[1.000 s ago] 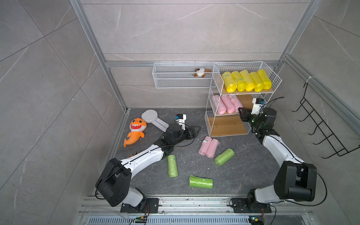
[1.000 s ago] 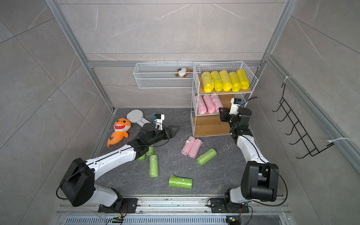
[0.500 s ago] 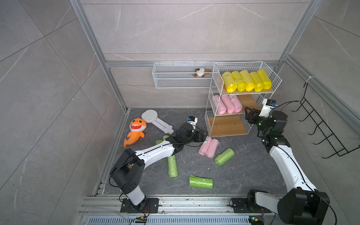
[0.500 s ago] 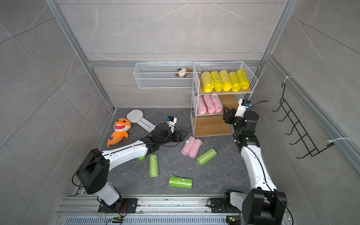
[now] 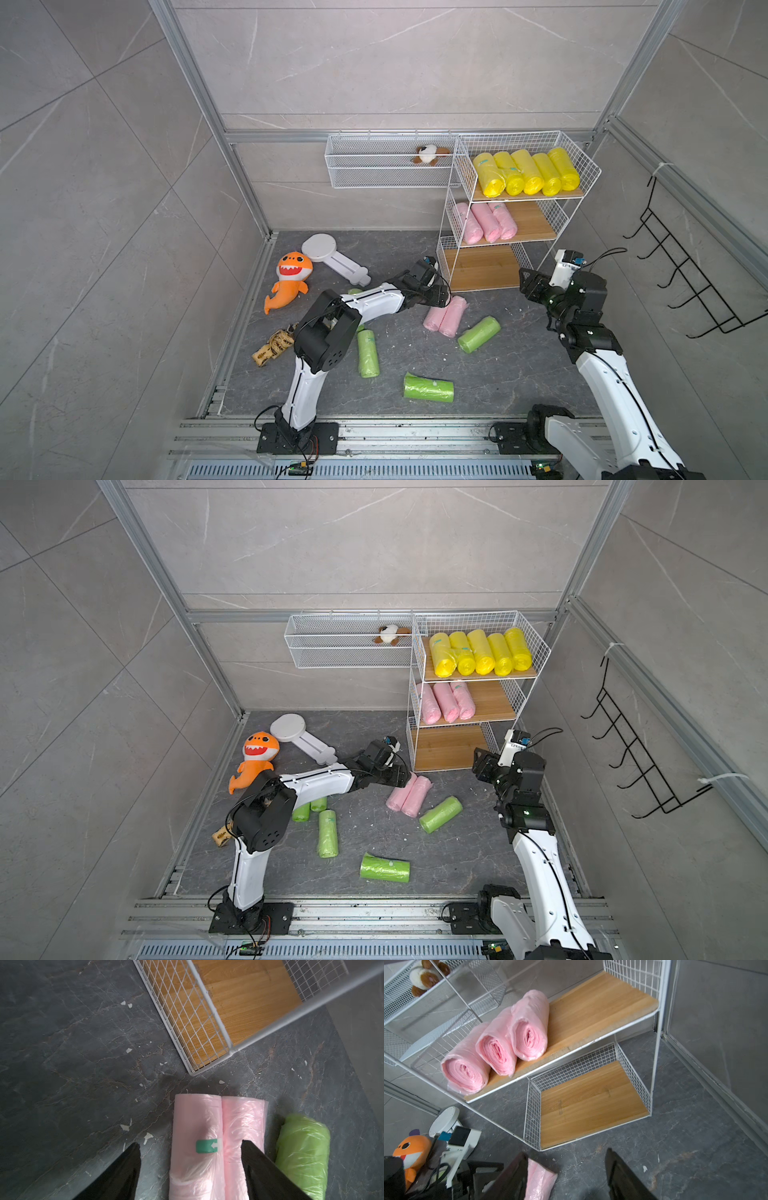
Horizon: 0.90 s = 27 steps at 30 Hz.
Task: Sort the rolls of trash bags by color and place them on the shelf
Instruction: Pick up the roll of trash bags from the center of the board.
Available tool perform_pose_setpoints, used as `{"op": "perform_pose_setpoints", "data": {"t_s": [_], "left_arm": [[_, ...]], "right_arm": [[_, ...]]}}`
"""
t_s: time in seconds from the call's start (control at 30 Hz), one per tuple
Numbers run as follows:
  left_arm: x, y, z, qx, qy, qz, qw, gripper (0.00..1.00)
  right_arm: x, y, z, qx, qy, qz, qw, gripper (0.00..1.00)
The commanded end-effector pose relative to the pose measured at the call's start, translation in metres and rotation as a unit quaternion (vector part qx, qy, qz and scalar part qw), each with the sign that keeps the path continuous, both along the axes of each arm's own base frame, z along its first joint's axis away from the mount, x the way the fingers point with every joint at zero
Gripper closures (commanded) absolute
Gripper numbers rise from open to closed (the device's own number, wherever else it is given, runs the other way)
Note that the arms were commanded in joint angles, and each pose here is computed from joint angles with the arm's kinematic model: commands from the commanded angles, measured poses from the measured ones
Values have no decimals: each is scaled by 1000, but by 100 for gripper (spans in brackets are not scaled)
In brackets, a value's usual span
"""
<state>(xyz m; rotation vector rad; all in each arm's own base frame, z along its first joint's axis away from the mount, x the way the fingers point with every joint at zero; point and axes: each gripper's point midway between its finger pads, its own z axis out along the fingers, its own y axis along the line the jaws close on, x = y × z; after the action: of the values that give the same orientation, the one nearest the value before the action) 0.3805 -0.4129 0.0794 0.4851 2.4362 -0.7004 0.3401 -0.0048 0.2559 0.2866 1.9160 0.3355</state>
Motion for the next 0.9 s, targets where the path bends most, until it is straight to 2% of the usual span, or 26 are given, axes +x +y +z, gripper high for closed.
{"op": "perform_pose_setpoints", "data": {"t_s": [0.0, 0.17, 0.3, 0.5, 0.73, 0.87], "left_arm": [[3, -12, 0, 5, 2, -27, 1000, 23], [4, -26, -16, 2, 27, -45, 999, 24], [6, -26, -28, 14, 39, -44, 998, 29], [9, -12, -43, 43, 46, -16, 998, 35], [11, -2, -53, 65, 55, 0, 996, 34], [14, -2, -41, 38, 53, 13, 998, 46]], "right_arm": [[-9, 9, -16, 19, 19, 15, 1000, 37], [-13, 12, -23, 26, 20, 19, 999, 36], [-13, 13, -29, 26, 26, 23, 999, 36], [-10, 14, -38, 30, 30, 27, 999, 36], [-7, 16, -40, 40, 29, 32, 998, 36], [-10, 22, -32, 43, 21, 44, 998, 36]]}}
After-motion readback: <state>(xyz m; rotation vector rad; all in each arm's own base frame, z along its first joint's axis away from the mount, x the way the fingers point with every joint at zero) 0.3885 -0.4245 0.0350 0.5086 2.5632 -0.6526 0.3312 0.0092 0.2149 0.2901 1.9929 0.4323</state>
